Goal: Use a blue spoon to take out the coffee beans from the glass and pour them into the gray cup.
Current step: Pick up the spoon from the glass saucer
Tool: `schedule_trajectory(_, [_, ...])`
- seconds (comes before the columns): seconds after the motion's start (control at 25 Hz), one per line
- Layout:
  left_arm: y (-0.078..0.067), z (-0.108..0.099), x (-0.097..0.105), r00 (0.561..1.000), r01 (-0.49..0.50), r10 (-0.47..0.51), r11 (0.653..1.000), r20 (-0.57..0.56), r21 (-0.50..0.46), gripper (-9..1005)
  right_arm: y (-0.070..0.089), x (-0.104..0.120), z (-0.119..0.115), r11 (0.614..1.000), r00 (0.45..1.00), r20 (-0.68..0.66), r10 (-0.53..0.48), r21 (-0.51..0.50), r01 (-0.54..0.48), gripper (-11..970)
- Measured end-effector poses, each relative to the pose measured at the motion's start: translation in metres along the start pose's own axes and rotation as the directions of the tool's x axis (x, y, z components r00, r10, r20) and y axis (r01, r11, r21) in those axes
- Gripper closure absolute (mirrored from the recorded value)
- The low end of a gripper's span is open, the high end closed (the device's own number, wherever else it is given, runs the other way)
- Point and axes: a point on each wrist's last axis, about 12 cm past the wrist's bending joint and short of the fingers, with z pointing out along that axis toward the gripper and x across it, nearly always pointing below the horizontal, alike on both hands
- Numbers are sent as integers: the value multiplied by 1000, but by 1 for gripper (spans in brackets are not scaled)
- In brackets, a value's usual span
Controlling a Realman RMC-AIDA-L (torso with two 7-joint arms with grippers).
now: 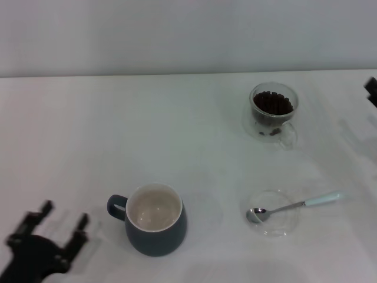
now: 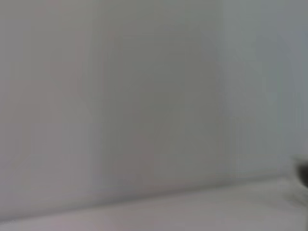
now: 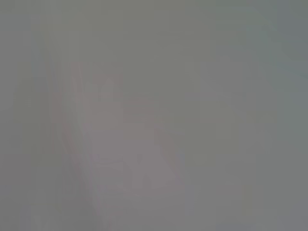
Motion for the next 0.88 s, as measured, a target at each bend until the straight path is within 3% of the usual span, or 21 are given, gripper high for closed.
schedule_trajectory(0.04, [0, 0, 0, 1000, 0, 0, 1000, 0, 0, 273, -5, 1, -8, 998, 998, -6, 60, 15, -60, 102])
schedule_trajectory(0.08, [9, -13, -5, 998, 2, 2, 997, 58, -76, 274, -10, 2, -17, 990, 990, -9, 137, 29, -137, 102])
schedule_trajectory(0.16, [15, -19, -9, 995, -2, 14, 993, 96, -119, 276, -16, 4, -33, 967, 968, -10, 250, 48, -250, 102])
schedule_trajectory(0.36, [39, -24, -19, 983, 28, 27, 955, 181, -294, 280, -11, 24, -75, 853, 855, -16, 518, 79, -515, 102])
schedule_trajectory(0.6, [69, -2, -27, 976, 65, 29, 907, 216, -416, 285, 11, 53, -105, 758, 756, -74, 651, 114, -642, 103])
schedule_trajectory(0.8, [81, 15, -32, 976, 74, 16, 913, 217, -401, 285, 20, 66, -117, 722, 718, -90, 690, 160, -673, 103])
schedule_trajectory(0.88, [84, 15, -32, 978, 65, 23, 912, 208, -405, 285, 36, 74, -116, 716, 715, -74, 695, 156, -680, 122])
